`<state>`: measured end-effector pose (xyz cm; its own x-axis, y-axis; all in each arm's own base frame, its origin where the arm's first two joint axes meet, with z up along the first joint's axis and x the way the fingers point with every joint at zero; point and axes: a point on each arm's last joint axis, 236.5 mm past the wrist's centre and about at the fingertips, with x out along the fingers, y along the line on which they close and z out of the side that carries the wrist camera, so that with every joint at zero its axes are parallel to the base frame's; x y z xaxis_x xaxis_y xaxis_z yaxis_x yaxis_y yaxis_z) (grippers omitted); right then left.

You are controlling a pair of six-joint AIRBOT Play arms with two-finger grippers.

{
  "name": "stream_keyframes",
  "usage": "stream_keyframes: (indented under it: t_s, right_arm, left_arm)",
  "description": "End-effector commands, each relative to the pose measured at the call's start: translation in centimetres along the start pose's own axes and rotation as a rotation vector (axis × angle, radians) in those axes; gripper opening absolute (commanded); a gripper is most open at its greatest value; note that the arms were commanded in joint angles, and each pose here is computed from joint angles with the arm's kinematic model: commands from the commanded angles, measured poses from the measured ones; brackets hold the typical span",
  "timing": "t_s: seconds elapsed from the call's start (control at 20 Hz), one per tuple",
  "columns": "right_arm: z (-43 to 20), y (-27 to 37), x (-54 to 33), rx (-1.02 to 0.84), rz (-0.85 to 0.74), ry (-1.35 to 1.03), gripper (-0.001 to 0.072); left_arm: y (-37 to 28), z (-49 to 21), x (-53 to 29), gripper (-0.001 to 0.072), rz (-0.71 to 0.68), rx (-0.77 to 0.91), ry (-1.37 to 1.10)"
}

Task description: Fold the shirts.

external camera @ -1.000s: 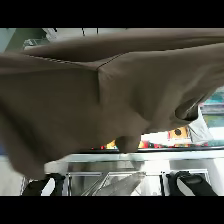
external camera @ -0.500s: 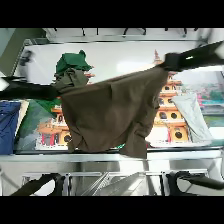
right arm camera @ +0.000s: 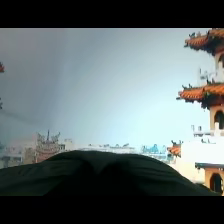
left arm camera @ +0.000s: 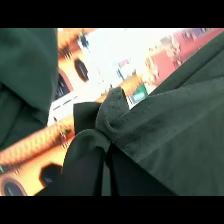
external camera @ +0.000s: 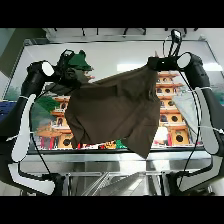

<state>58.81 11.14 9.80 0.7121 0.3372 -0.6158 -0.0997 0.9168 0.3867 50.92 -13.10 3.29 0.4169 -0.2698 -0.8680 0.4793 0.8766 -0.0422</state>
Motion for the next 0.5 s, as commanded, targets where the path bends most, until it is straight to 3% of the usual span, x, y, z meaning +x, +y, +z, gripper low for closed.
stream_keyframes:
  t_s: [0.0, 0.05, 0.3, 0.45]
  right_arm:
    - [0.4, -0.1, 0.6, 0.014, 0.005, -0.025, 0.0572]
    - [-0.5, -0.1, 0.3, 0.011, 0.005, 0.019, 0.0709]
    - [-5.7, -2.4, -7.6, 0.031, -0.027, 0.345, 0.0708]
    - [-7.9, -1.7, -12.2, -0.003, -0.01, 0.459, 0.0708]
  left_arm:
    - [1.3, 1.8, -0.5, 0.0596, 0.032, -0.041, -0.044]
    - [1.9, 1.3, -1.4, 0.0673, 0.034, -0.077, -0.028]
    - [5.6, -7.0, -10.0, 0.065, 0.049, -0.306, 0.159]
    - [2.4, -15.8, -10.6, 0.0655, -0.035, -0.449, 0.246]
